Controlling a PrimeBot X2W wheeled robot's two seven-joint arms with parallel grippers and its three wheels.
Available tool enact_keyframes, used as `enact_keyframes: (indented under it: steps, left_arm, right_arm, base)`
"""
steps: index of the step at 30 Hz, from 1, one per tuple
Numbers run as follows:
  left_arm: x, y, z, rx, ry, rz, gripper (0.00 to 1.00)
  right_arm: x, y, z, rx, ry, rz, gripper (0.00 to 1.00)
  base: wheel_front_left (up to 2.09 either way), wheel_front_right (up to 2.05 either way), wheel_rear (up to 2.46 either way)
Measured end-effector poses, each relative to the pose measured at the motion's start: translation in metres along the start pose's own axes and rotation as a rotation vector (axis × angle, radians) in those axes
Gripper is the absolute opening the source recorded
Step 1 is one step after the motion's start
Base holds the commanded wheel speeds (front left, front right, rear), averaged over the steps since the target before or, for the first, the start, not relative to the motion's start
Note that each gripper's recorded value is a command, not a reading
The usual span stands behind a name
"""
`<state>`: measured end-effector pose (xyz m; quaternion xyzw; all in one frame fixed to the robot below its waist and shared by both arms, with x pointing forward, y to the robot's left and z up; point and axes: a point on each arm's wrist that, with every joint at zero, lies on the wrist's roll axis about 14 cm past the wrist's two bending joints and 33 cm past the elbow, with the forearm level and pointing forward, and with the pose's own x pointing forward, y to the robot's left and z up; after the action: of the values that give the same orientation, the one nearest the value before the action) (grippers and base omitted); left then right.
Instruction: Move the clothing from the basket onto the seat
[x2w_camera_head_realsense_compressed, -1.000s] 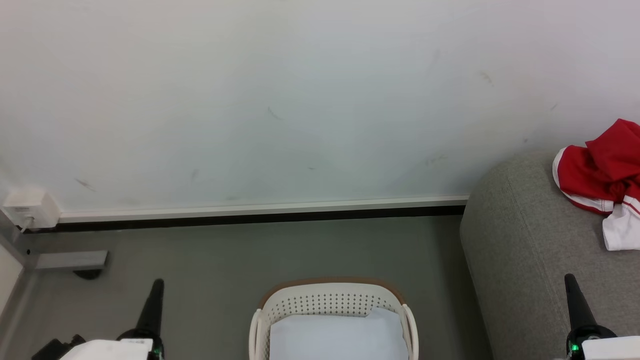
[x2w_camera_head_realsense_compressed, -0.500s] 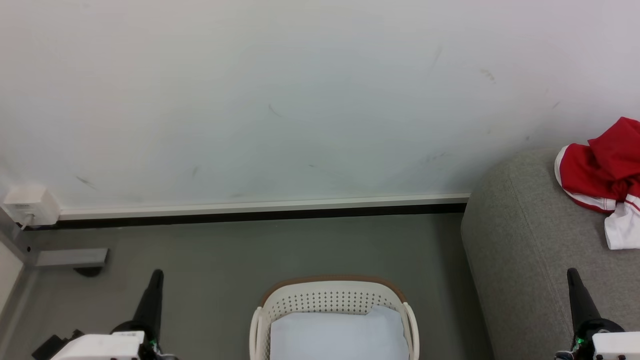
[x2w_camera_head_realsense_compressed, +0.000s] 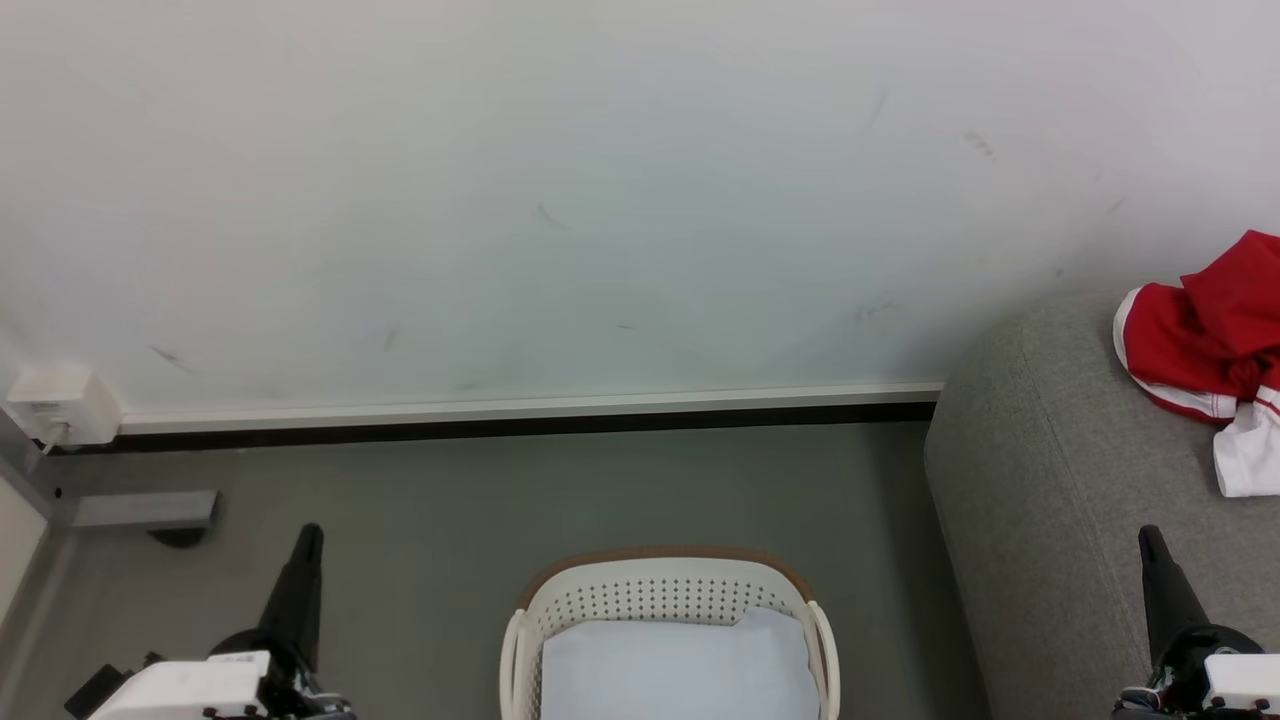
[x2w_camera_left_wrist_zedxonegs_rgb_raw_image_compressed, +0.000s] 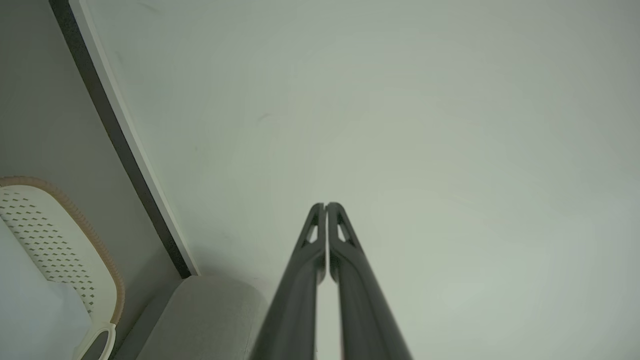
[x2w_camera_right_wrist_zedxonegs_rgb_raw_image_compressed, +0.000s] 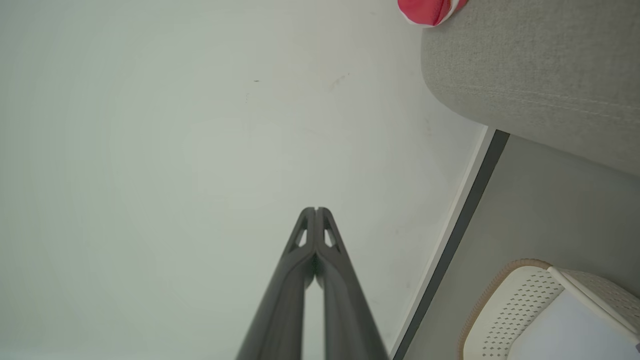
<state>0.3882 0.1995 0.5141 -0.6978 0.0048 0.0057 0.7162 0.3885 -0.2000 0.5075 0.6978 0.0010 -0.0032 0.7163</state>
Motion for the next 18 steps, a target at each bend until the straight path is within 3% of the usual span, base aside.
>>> enact_keyframes:
  steps: [18]
  left_arm:
    - [0.0013,-0.0025,0.0002,-0.023,0.002,-0.009,0.00]
  right_arm:
    - [0.0024,0.0032,-0.0002,0.034,0.005,0.008,0.00]
  base:
    - [0.00,0.00,0.00]
